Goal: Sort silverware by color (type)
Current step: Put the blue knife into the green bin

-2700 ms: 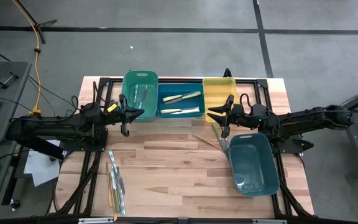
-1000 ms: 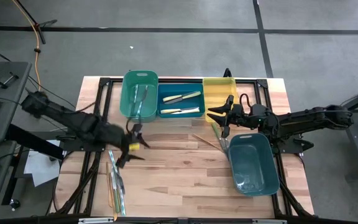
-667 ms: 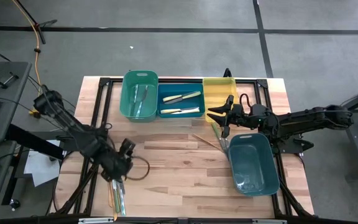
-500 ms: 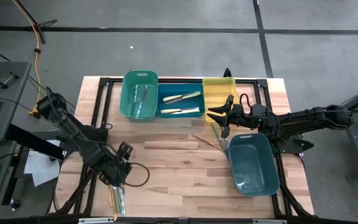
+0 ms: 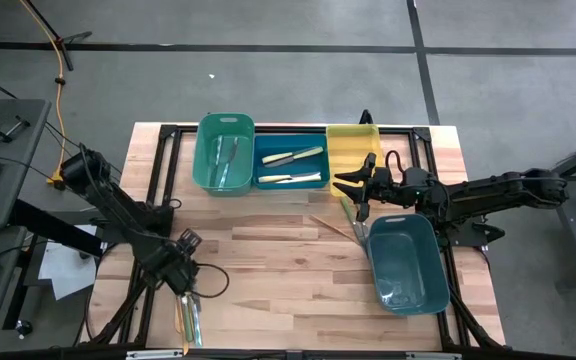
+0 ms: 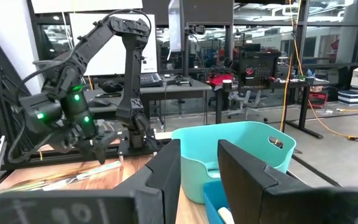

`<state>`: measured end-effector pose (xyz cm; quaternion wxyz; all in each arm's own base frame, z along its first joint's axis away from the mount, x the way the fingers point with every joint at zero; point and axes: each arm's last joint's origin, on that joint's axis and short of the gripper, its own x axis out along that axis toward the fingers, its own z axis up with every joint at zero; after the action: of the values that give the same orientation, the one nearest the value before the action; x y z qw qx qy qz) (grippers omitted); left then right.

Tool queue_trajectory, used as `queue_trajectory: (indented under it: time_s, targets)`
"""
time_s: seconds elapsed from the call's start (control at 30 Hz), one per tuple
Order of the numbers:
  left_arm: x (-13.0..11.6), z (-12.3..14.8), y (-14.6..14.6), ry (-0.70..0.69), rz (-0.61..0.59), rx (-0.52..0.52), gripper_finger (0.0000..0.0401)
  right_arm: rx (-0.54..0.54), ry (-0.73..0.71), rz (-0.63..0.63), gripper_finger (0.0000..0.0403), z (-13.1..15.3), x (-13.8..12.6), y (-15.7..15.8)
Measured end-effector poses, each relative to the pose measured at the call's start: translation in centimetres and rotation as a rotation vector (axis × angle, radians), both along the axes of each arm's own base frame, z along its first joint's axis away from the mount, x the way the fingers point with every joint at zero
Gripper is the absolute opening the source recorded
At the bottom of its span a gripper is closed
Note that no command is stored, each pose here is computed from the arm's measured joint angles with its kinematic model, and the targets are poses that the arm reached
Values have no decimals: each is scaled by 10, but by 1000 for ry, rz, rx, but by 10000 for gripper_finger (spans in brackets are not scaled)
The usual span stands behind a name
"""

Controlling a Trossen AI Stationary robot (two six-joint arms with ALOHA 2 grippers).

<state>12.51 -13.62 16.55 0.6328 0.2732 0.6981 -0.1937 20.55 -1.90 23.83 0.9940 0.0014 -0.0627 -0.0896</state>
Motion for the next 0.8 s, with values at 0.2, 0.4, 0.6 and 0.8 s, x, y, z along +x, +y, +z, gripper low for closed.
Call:
queue_trajectory:
  time_s: [0.2, 0.4, 0.6, 0.8]
  targets:
    - [4, 1, 1, -9, 18, -8, 239, -1, -7, 0, 103, 1, 0, 0]
    - [8, -3, 4, 8, 94, 9, 239, 6, -8, 1, 103, 1, 0, 0]
    - [15, -19, 3, 57, 116, 82, 239, 24, -11, 3, 103, 1, 0, 0]
    - [16, -36, 0, 162, 116, 114, 239, 20, -10, 2, 103, 1, 0, 0]
